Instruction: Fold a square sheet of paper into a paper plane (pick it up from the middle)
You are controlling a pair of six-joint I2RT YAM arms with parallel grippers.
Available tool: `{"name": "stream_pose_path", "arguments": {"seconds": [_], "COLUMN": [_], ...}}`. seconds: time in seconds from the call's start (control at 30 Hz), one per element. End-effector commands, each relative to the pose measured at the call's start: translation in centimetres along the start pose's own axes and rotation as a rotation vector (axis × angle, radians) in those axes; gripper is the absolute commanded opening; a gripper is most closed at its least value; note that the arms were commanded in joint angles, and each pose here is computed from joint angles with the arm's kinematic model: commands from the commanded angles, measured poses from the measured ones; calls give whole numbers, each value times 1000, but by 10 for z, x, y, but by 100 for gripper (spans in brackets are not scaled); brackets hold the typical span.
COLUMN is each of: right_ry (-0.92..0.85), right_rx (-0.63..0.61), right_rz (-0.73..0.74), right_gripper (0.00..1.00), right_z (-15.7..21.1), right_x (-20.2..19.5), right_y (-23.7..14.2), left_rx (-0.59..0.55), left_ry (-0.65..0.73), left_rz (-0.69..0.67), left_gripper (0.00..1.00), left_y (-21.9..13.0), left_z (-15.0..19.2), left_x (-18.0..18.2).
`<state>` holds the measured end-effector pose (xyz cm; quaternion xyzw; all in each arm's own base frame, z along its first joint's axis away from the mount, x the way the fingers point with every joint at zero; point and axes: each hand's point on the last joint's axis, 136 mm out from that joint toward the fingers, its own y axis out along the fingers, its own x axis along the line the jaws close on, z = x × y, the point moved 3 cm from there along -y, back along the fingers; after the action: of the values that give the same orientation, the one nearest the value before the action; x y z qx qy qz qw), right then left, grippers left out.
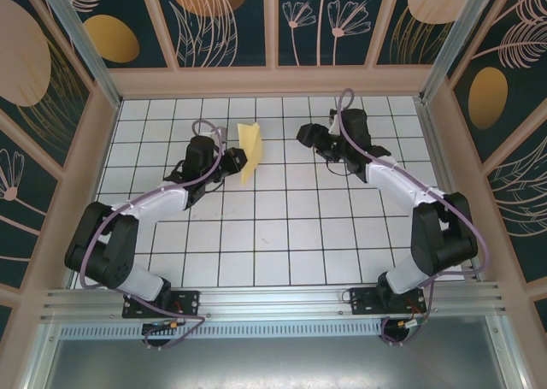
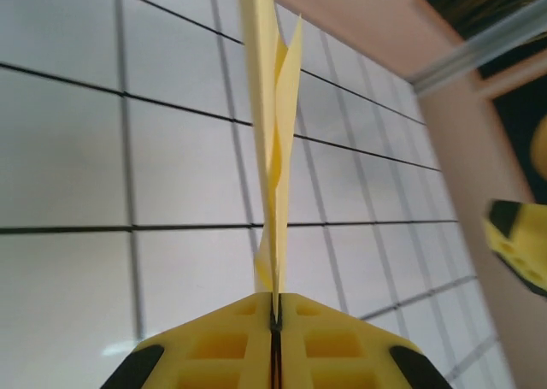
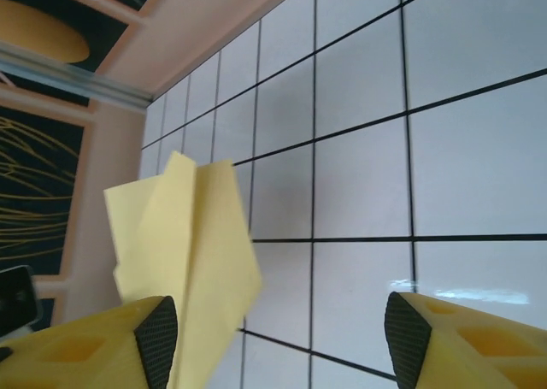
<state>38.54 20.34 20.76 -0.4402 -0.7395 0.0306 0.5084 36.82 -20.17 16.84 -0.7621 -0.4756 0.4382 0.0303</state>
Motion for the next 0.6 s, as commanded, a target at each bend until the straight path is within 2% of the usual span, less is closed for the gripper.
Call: {"name": "stream_pose_path", "arguments": {"seconds": [0.0,0.1,0.27,0.43,0.57], "right_ry": [-5,15,37,60,94], "right_rx": [-54,-67,-70,-69,-73], "right_rz": [175,207,244,266,280], "right_gripper": [70,71,71,71,70], "right_z": [7,9,12,13,12], "right_x": [-36,-45,-54,-61,-70], "right_y": [-6,-7,-6,-7,-9], "left_rx": [24,14,19,68,134], "left_ry": [227,312,399,429,419], "left_rz": [-445,-646,-868,-931,-889], "left_gripper": [11,12,11,10,13], "left_y": [-23,-30,-27,-4,21], "left_z": [1,-2,-2,13,33], "left_x": [49,62,74,78,76]}}
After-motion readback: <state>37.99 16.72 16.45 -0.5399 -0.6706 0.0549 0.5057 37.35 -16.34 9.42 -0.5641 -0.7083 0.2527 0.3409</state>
